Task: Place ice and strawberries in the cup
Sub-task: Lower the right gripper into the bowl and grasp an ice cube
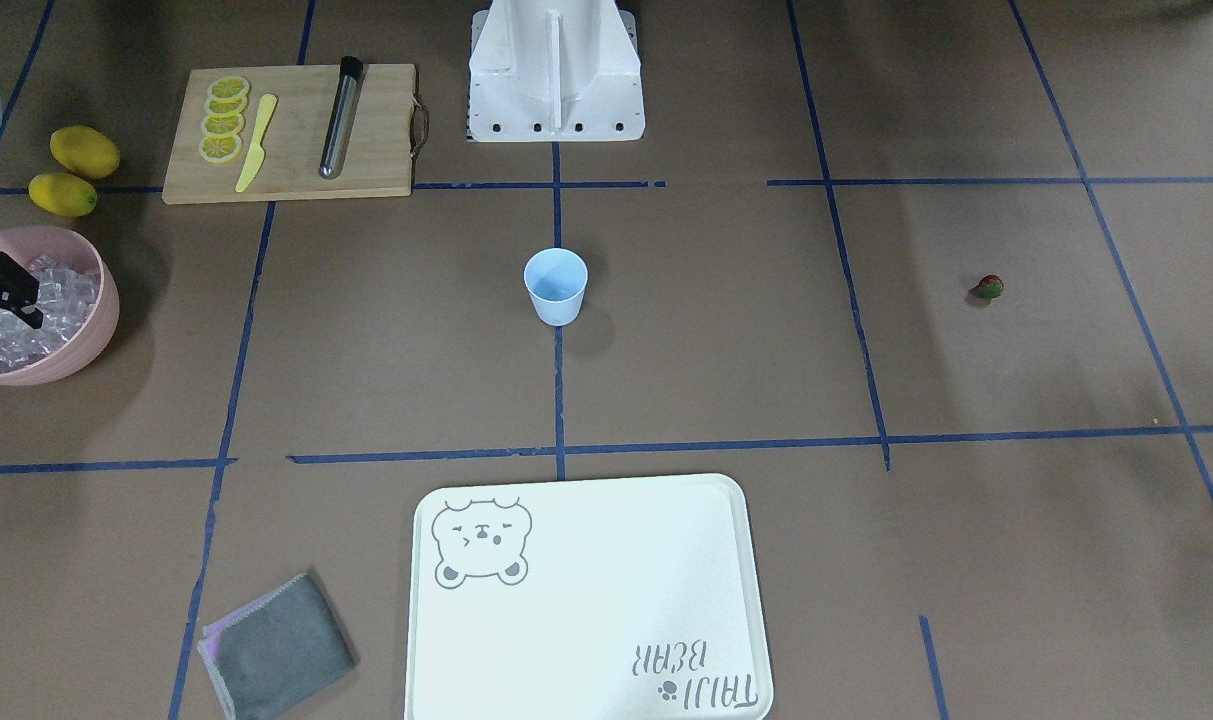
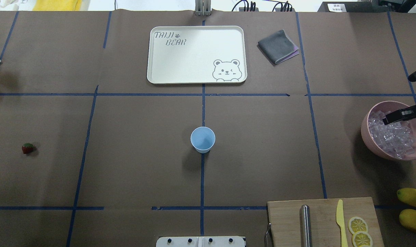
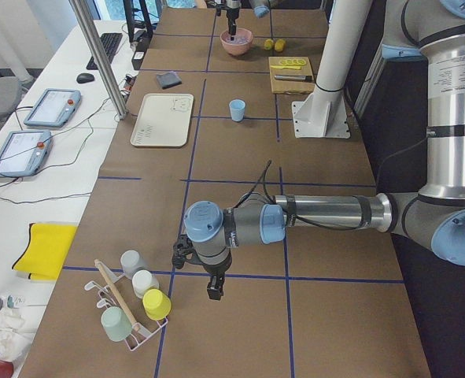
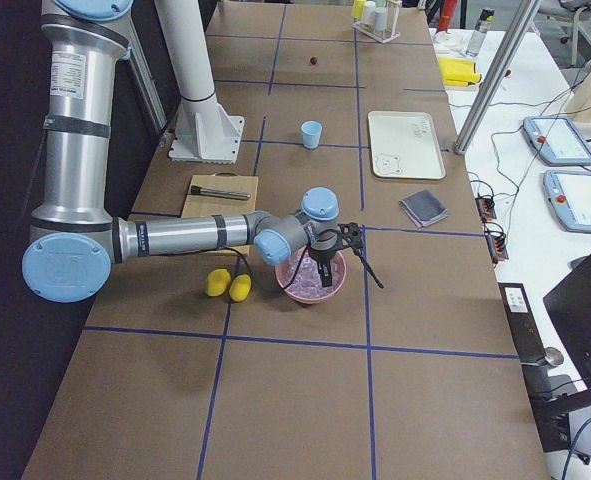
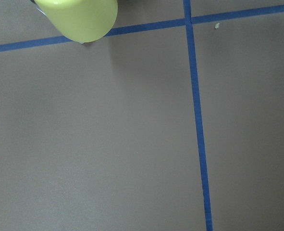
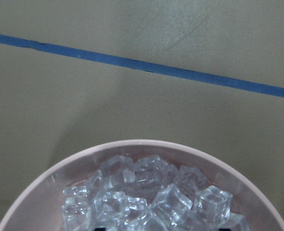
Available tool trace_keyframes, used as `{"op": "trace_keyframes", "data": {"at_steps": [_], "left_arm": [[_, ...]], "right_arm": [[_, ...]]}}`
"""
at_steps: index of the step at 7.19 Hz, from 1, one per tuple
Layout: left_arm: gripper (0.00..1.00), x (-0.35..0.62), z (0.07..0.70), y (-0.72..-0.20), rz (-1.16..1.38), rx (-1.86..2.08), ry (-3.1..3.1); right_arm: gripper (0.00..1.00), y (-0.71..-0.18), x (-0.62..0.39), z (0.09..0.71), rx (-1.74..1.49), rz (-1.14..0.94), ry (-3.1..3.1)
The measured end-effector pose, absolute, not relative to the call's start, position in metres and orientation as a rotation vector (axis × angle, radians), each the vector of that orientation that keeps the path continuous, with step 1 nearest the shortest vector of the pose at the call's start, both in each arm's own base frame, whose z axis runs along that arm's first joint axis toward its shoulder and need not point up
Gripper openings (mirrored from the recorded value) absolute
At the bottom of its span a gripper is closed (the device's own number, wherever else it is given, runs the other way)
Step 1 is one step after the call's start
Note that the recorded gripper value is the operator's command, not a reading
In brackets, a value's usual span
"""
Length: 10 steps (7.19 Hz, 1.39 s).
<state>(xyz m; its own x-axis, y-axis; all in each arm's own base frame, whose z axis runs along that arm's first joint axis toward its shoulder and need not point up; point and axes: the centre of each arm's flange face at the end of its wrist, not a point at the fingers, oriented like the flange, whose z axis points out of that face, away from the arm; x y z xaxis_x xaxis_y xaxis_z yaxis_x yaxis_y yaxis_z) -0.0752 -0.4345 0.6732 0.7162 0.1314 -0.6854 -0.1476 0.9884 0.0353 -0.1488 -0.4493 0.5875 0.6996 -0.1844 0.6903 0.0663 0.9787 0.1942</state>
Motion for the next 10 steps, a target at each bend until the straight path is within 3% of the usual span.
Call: {"op": "trace_keyframes", "data": {"at_steps": [2,8,10], "left_arm": [[1.00,-0.075,0.673,-0.435,0.155,-0.022,0.757],[1.00,-0.075,0.672,-0.435,0.155,-0.021,0.757],[1.00,-0.075,0.673,-0.434,0.154,-0.022,0.757]], "right_arm": [[0.11,-0.449,-0.149,0.588,0.152,-0.140,-0.787],[0.08,-0.460,-0.110,0.575,0.198,-0.074,-0.796],[0.03,-0.463,-0.077,0.547,0.235,-0.024,-0.820]]}}
